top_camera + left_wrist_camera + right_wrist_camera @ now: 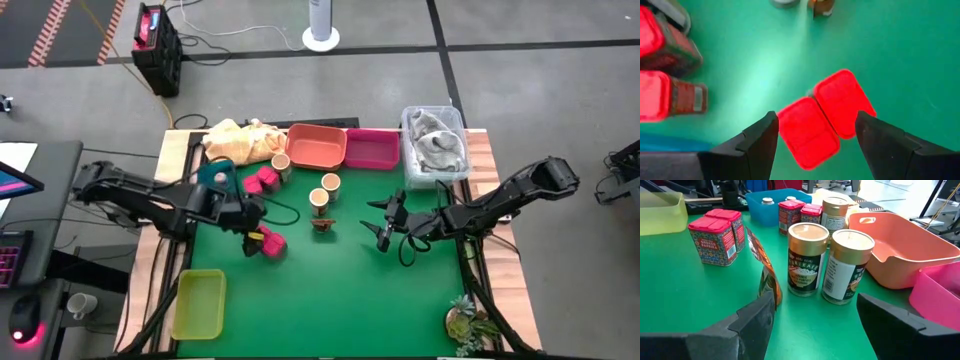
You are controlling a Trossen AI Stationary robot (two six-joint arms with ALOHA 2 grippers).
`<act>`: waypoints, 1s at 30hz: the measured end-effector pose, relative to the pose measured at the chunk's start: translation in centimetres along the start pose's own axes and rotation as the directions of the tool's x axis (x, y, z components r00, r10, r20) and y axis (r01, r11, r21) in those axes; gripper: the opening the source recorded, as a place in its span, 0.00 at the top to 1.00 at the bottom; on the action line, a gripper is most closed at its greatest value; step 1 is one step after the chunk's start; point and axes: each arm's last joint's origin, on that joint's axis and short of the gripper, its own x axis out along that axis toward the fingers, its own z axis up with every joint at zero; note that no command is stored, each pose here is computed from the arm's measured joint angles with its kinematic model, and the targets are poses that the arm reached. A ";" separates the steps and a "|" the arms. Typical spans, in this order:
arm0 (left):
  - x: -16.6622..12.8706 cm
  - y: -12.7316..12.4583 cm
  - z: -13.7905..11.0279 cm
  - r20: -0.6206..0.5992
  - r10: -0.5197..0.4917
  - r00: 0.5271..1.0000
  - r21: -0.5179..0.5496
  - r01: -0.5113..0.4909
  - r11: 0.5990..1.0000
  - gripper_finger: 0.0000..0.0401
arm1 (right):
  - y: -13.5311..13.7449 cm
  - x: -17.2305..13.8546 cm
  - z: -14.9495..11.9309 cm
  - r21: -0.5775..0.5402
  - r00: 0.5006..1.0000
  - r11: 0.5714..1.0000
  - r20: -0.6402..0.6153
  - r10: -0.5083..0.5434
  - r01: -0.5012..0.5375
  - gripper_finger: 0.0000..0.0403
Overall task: Sort spices by type
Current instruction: Put the bottom right red seasoning can into the orange bin
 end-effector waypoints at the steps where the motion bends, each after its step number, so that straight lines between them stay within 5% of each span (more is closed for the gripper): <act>1: 0.3 -0.3 -0.1 -0.013 0.004 1.000 -0.009 -0.004 1.000 0.37 | 0.0 0.0 0.0 0.000 1.000 1.000 0.000 0.000 0.000 0.23; 7: 3.2 -2.3 -0.1 -0.095 0.052 0.994 -0.004 -0.052 0.999 0.37 | 0.0 0.0 0.0 0.002 1.000 1.000 0.001 0.000 0.000 0.23; 17: 5.8 -6.1 4.4 -0.189 0.169 0.967 0.146 -0.142 0.979 0.37 | 0.0 0.0 -0.1 -0.012 1.000 1.000 -0.006 -0.002 0.002 0.23; 30: 9.6 -5.1 5.7 -0.328 0.251 0.911 0.103 -0.229 0.968 0.36 | 0.2 -0.2 -0.2 -0.045 1.000 0.999 -0.012 0.012 -0.013 0.23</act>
